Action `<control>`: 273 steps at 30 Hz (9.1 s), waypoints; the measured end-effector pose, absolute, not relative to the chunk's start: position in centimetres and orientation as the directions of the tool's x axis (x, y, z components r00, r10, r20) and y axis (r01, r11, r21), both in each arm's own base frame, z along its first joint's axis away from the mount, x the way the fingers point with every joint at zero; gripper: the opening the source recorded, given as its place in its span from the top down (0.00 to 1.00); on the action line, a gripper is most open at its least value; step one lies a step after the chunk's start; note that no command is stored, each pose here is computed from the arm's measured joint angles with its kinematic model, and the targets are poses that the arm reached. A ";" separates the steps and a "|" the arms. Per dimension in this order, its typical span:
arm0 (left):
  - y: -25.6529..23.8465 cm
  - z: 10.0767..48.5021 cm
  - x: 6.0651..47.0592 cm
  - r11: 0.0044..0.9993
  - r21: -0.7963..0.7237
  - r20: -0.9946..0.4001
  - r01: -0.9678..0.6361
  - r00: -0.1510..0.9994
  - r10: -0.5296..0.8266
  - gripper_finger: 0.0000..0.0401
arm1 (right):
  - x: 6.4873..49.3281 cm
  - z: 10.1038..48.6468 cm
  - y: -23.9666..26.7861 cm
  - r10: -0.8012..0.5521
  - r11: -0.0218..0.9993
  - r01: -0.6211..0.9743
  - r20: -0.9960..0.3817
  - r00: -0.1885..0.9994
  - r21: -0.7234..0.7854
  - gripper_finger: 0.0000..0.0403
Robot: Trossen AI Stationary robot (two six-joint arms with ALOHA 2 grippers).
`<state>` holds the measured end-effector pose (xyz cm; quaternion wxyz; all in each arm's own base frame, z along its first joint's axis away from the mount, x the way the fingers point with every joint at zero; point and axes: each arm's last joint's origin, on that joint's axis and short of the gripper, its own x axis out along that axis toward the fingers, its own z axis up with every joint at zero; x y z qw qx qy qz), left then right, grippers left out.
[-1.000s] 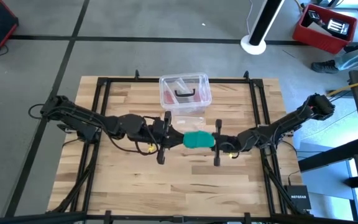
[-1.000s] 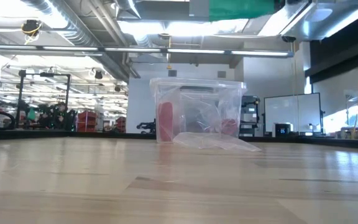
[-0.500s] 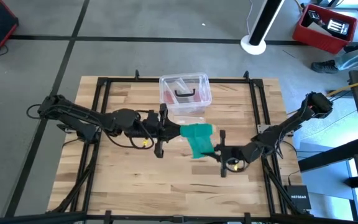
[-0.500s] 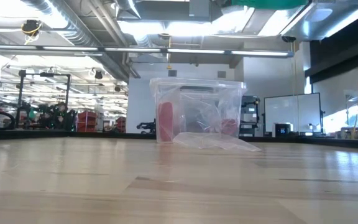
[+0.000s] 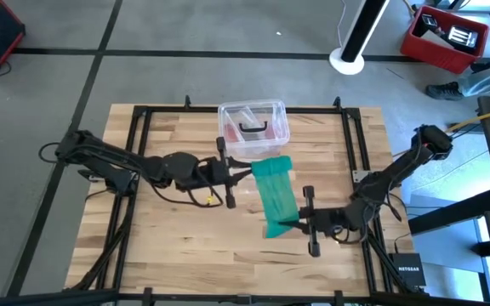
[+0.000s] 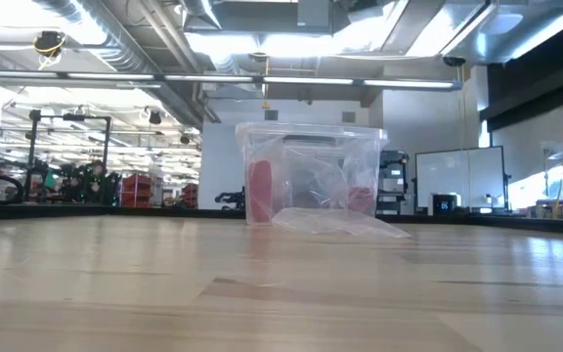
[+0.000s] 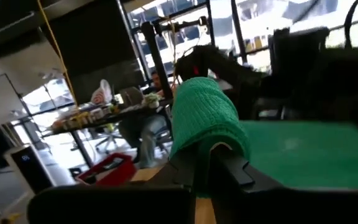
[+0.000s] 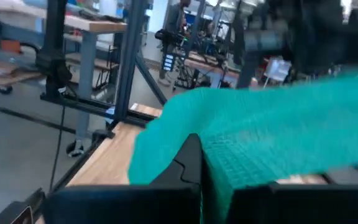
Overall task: Roll bandage
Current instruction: Roll the green bandage
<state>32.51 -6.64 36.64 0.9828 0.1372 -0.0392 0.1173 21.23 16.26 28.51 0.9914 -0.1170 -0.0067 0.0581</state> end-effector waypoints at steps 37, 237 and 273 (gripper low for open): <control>-12.6 31.6 33.6 0.830 0.557 -0.118 0.003 0.990 0.076 0.96 | 26.0 39.0 12.4 -0.295 0.847 0.266 0.010 0.955 -0.461 0.99; -14.1 31.9 35.0 0.977 0.193 0.119 -0.090 0.991 0.067 0.96 | 20.3 25.6 11.8 0.030 0.995 -0.033 -0.041 0.999 -0.091 0.84; -12.3 32.7 35.3 0.853 0.433 0.179 -0.293 0.955 0.237 0.96 | 21.0 27.1 16.3 0.132 0.986 -0.128 0.031 0.991 -0.111 0.99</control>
